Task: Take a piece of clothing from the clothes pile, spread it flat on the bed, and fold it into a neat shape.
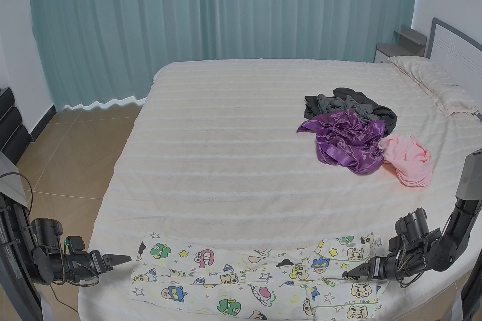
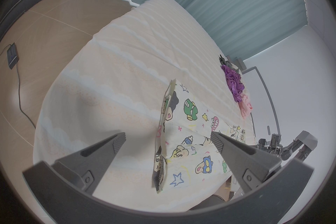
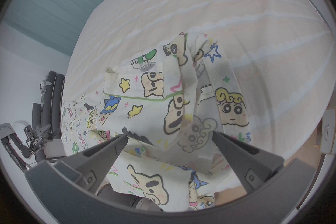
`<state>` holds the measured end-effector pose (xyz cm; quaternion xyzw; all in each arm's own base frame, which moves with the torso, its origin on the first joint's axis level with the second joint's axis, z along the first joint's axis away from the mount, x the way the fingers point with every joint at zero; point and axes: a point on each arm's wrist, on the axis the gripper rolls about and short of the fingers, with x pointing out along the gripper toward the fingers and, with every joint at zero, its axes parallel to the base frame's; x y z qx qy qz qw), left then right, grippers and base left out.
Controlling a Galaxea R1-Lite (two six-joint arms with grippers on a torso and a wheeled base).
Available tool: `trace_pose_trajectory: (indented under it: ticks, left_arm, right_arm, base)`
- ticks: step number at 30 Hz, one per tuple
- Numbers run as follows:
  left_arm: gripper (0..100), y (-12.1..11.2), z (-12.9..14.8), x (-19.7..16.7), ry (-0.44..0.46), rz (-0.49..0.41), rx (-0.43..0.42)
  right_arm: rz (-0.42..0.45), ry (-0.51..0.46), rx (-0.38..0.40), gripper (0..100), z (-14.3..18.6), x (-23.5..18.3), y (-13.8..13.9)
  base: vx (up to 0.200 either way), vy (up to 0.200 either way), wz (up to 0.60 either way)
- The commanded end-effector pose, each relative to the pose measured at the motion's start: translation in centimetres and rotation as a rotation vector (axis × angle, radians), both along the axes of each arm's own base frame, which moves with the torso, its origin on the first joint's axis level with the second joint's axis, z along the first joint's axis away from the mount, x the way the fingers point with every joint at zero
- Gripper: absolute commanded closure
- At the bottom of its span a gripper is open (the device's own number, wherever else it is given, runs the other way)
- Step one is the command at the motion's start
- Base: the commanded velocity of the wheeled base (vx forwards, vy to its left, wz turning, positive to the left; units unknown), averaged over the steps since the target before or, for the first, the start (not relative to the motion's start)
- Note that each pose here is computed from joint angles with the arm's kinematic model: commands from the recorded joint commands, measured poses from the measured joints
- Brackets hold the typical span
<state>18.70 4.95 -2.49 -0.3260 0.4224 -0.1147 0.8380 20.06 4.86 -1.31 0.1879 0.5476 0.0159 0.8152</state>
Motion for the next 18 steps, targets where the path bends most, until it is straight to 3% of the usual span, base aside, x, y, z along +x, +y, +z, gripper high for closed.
trace_pose_trajectory:
  ticks: [1, 17, 18]
  left_arm:
    - [0, -0.1, -0.1, -0.5, 0.019, 0.001, -0.007]
    - [0, -0.1, -0.1, -0.4, 0.017, 0.000, -0.007]
    - [0, -0.1, -0.1, -0.4, 0.017, 0.000, -0.007]
  right_arm:
    - [-0.027, -0.021, 0.025, 0, -0.1, 0.8, 0.3]
    - [-0.043, -0.032, 0.024, 0, -2.4, 2.2, 0.7]
    - [-0.044, -0.039, 0.025, 100, -2.4, 2.4, 0.7]
  base:
    - [0.000, 0.000, 0.00]
    - [0.000, 0.000, 0.00]
    - [0.000, 0.000, 0.00]
